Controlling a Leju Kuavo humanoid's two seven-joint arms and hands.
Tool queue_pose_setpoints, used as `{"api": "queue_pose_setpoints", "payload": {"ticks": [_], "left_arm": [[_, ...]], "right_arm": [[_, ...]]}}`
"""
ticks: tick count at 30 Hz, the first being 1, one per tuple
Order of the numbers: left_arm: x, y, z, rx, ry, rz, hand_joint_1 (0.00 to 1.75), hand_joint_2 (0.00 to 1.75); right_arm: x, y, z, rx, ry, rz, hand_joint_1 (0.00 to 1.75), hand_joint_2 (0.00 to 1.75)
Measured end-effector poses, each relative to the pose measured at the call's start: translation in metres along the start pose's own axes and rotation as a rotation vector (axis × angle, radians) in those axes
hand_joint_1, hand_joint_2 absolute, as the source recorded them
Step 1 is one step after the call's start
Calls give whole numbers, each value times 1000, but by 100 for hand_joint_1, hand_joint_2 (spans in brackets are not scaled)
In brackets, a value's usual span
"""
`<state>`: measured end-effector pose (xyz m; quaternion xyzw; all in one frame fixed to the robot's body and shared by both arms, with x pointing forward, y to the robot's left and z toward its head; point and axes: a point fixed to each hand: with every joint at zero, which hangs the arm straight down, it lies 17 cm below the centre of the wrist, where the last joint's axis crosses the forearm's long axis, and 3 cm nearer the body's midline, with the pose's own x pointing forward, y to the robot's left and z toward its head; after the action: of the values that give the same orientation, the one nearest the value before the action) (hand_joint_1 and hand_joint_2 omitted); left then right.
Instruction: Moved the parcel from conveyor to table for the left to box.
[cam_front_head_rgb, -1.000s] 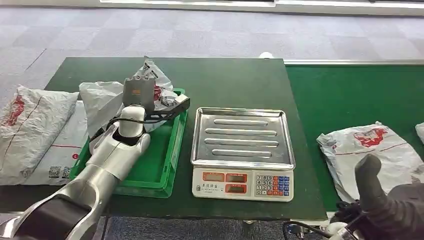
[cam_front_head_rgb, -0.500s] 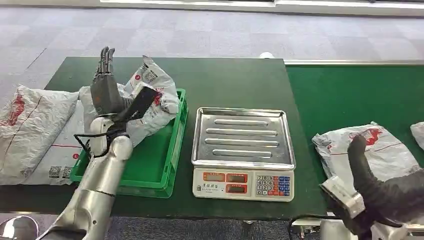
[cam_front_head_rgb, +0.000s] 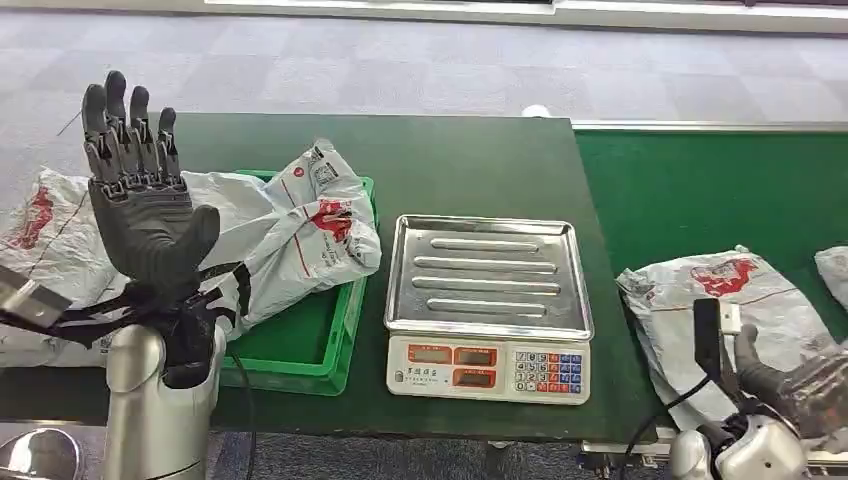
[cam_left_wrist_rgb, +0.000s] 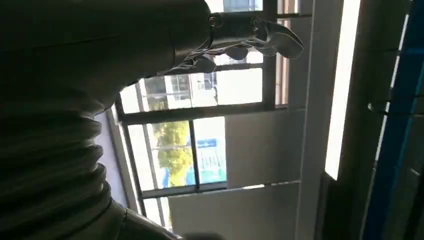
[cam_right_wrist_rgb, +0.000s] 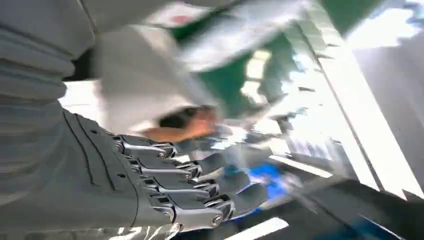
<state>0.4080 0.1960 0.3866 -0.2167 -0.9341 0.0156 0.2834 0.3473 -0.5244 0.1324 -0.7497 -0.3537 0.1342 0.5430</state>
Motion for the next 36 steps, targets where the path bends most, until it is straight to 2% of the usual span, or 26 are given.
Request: {"api": "queue_pose_setpoints", "payload": {"ticks": [1,4,8,12,15,21,31,32,33,36], "left_arm": [[6,-2,0,-10,-14,14,0,175],[18,-9,-1,-30,-44,38,0,175],[32,-24,1,-89,-84,71,0,175],[30,-32,-1,-117,-76,1,0,175],[28,-36,-2,-127,-72,-43,0,175],[30,-40,0,-143,-88,-82,0,175],[31,-40,1,-144,-93,-81,0,175],[31,-41,1,-147,-93,-82,0,175],[31,-42,1,-151,-96,-88,0,175],[29,-43,2,-162,-95,-118,0,175]], "right_arm": [[-16,10,-1,23,42,44,0,175],[-31,37,-1,100,7,143,0,175],[-75,93,13,345,64,315,0,175],[-109,117,18,430,110,369,0,175],[-118,131,22,485,95,359,0,175],[-97,166,35,642,24,174,0,175],[-90,183,49,717,41,104,0,175],[-85,189,55,759,29,75,24,175],[-79,196,62,804,12,42,175,175],[-63,207,74,862,-33,-39,175,175]]}}
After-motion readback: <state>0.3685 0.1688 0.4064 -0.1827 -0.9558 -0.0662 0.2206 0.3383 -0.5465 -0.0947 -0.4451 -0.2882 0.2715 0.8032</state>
